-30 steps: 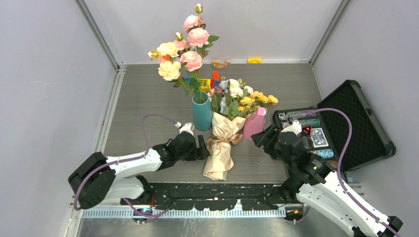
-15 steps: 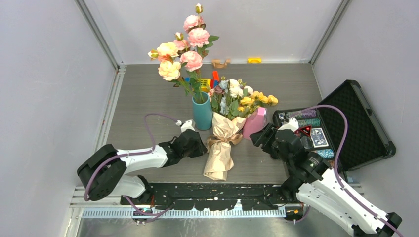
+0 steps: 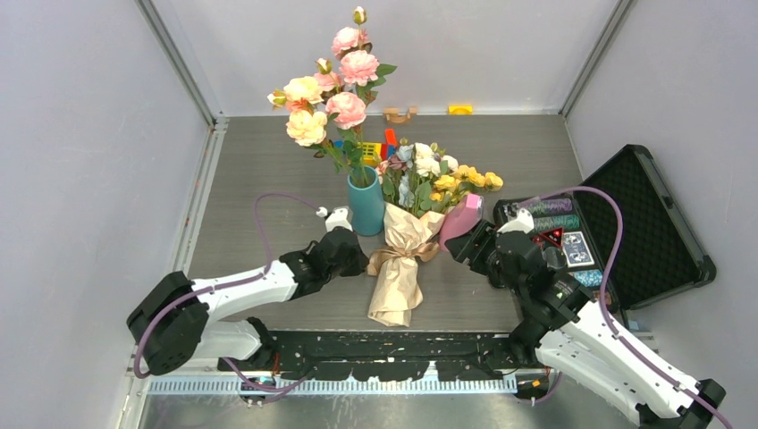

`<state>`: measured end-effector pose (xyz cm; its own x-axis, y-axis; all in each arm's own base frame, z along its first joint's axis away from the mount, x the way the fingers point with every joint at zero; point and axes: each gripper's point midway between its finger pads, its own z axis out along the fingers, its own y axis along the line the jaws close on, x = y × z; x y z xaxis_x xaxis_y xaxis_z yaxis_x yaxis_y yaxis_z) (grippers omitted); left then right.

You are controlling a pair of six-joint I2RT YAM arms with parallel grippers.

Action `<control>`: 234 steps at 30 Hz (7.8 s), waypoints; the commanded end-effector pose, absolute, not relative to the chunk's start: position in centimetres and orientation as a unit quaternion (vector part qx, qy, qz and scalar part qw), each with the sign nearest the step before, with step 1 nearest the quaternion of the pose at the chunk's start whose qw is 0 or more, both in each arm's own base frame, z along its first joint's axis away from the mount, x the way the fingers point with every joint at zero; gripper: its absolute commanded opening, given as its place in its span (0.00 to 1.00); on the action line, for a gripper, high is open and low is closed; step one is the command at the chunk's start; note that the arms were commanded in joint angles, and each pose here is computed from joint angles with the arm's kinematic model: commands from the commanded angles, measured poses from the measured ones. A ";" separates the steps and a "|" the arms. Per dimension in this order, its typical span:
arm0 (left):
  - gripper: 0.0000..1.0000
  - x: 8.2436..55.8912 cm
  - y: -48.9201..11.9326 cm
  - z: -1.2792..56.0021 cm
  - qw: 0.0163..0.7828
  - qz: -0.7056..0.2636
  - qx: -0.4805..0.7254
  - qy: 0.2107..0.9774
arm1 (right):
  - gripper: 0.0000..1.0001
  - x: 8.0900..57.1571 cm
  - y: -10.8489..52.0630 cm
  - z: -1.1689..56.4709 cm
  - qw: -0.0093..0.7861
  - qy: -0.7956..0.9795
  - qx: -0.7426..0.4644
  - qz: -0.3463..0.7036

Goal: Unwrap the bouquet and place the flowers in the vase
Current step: Untie the ribbon from the wrapping paper.

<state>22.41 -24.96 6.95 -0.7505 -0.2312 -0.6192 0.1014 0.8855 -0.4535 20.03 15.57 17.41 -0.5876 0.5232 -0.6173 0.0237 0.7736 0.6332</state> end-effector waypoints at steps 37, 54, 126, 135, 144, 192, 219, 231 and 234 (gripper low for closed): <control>0.48 22.3 -28.6 10.2 0.385 -0.317 0.081 0.863 | 0.60 20.9 18.4 16.4 0.404 0.836 0.153 0.339; 0.41 23.8 -29.0 8.5 0.391 -0.300 0.047 0.869 | 0.59 20.7 18.8 16.6 0.401 0.835 0.145 0.348; 0.67 20.1 -28.6 15.3 0.372 -0.280 0.281 0.839 | 0.60 19.9 18.4 15.1 0.390 0.844 0.136 0.343; 0.75 18.7 -28.8 13.6 0.376 -0.320 0.287 0.821 | 0.60 19.9 18.8 15.0 0.384 0.846 0.133 0.346; 0.75 20.2 -30.5 12.7 0.366 -0.331 0.297 0.818 | 0.60 19.9 19.3 15.2 0.379 0.841 0.134 0.361; 0.00 21.8 -29.7 14.2 0.274 -0.223 0.339 0.872 | 0.56 19.9 18.8 16.8 0.396 0.842 0.115 0.349; 0.00 22.6 -27.8 13.3 0.238 -0.143 0.417 0.866 | 0.51 22.3 19.9 8.3 0.404 0.844 0.126 0.329; 0.00 22.7 -27.5 13.0 0.234 -0.134 0.413 0.870 | 0.48 23.1 22.0 6.4 0.384 0.860 0.102 0.321; 0.00 22.6 -27.6 13.0 0.233 -0.135 0.412 0.870 | 0.47 23.2 22.1 6.2 0.384 0.860 0.101 0.320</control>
<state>22.34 -27.70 11.84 -0.5658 0.6655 -0.4868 0.7796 0.6240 -0.0532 21.42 20.59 3.67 -0.7343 0.3921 -0.5541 -0.0118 0.8088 0.5880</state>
